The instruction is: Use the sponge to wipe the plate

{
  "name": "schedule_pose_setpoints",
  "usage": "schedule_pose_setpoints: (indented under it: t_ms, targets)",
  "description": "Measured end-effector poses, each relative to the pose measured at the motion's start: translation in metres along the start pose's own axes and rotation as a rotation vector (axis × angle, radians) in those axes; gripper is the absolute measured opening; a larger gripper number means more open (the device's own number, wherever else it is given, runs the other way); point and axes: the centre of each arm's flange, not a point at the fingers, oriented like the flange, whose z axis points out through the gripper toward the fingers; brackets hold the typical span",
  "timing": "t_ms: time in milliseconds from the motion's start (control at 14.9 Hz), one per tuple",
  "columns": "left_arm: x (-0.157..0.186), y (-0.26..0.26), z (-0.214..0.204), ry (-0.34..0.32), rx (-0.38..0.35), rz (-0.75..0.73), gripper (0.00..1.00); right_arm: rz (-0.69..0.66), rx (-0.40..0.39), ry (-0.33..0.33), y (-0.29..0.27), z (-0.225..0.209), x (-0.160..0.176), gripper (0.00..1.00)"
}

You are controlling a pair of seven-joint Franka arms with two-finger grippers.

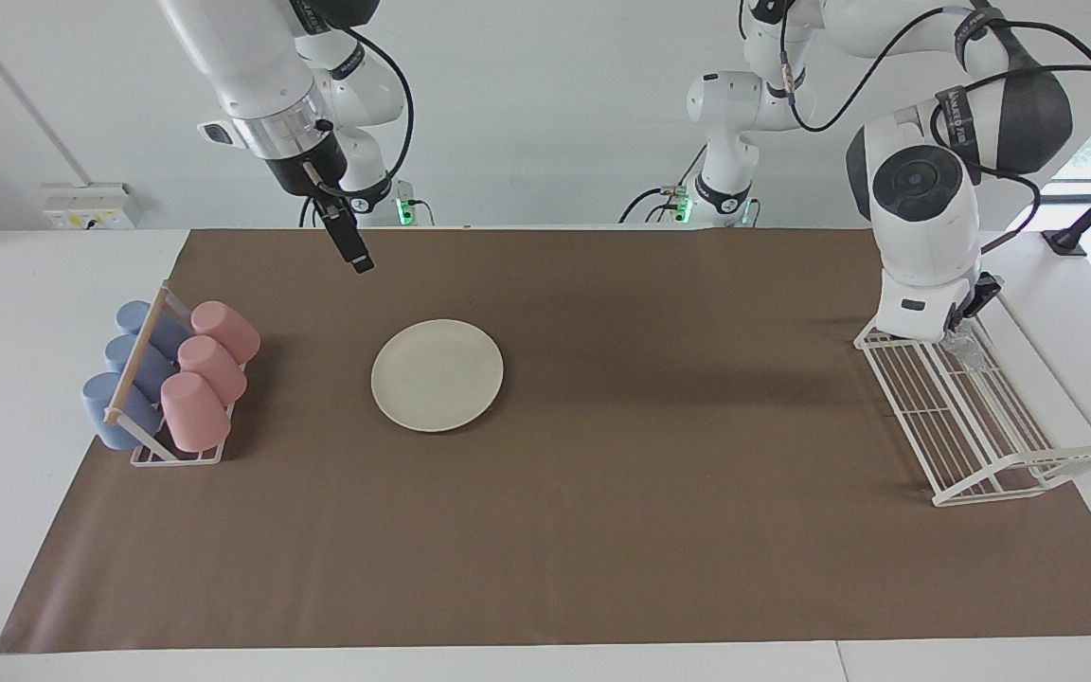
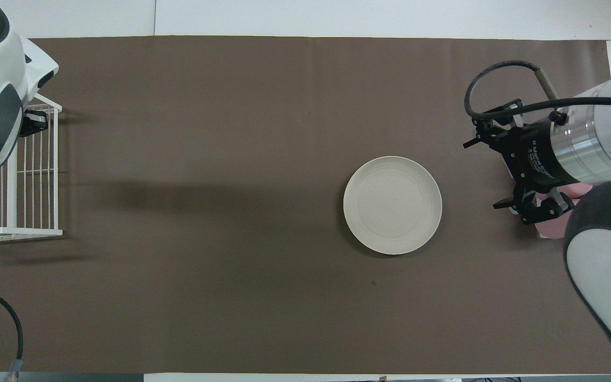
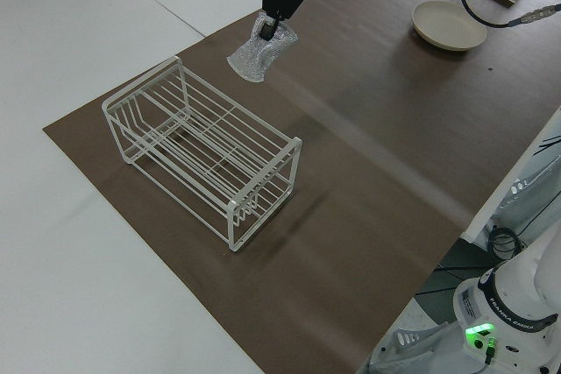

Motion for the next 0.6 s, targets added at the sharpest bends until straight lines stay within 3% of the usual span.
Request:
schedule_pose_setpoints:
  t_ms: [268, 603]
  targets:
    - [-0.013, -0.003, -0.037, -0.085, -0.354, -0.045, 0.06, 0.070, -0.004, 0.001, -0.002, 0.002, -0.026, 1.00]
    - [-0.016, -0.030, -0.050, -0.218, -0.812, -0.118, 0.06, 0.079, -0.006, 0.001, -0.002, 0.003, -0.025, 1.00]
